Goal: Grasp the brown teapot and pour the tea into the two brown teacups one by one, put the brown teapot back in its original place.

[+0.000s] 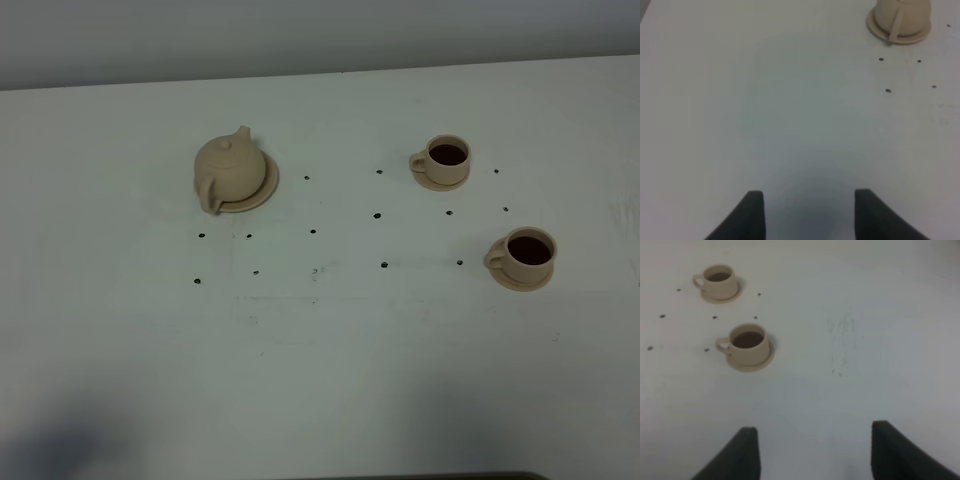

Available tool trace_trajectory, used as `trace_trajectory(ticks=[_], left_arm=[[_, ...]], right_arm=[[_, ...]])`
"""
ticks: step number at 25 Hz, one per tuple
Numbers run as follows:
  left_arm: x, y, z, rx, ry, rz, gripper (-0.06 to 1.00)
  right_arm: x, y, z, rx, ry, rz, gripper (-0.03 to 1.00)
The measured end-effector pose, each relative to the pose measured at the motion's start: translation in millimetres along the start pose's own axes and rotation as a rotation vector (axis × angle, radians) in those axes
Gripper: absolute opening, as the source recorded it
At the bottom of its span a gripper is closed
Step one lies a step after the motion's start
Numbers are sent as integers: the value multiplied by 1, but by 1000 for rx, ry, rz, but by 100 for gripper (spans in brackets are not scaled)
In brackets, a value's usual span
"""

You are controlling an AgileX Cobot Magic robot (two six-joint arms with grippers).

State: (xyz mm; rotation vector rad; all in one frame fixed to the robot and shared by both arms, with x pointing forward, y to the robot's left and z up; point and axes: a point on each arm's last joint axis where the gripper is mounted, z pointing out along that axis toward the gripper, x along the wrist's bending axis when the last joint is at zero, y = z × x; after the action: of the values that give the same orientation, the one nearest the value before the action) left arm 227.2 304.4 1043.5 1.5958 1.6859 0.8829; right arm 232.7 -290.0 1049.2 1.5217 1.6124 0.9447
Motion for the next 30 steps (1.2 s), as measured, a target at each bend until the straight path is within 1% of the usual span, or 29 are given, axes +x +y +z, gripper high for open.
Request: trace_trajectory(ticks=[30], left_arm=[[0, 0, 0, 0, 0, 0, 44]], right_arm=[[0, 0, 0, 0, 0, 0, 48]])
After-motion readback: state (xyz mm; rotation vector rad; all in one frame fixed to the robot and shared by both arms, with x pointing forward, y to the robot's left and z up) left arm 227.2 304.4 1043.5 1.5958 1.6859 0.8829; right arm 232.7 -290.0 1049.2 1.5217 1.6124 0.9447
